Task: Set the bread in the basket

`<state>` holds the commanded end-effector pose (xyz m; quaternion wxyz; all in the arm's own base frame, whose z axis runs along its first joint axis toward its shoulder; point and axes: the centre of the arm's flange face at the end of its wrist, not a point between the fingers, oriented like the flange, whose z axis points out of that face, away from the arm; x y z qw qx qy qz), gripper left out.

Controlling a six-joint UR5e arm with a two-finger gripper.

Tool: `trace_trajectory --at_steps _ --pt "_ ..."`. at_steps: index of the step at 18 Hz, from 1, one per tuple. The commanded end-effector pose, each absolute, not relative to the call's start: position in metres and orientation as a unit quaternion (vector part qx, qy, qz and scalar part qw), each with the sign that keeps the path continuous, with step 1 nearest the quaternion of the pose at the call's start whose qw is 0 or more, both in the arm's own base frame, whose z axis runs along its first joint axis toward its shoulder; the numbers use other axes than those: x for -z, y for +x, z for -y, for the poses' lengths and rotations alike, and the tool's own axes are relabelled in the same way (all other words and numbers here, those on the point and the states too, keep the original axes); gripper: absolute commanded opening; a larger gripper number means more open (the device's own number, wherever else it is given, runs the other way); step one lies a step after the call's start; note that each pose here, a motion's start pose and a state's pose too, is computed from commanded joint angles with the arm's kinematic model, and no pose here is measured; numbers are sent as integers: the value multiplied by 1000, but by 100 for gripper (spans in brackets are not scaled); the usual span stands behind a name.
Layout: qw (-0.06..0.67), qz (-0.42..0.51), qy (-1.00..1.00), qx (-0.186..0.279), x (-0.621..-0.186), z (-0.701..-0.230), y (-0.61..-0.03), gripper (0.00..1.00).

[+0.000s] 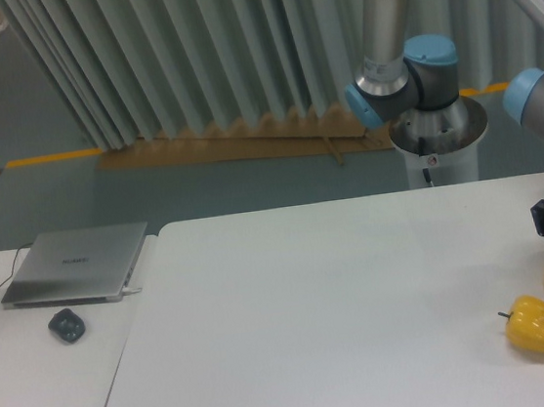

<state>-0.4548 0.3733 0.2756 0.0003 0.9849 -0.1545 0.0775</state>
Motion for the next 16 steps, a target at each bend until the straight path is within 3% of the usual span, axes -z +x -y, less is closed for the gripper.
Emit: trace_trajectory --at_steps 4,10,16 --pt "0 155 985 -76 -277 -373 -456 28" --pt "1 155 985 -79 -283 -373 -457 28" --pt "-1 153 985 -76 -311 -366 -449 24"
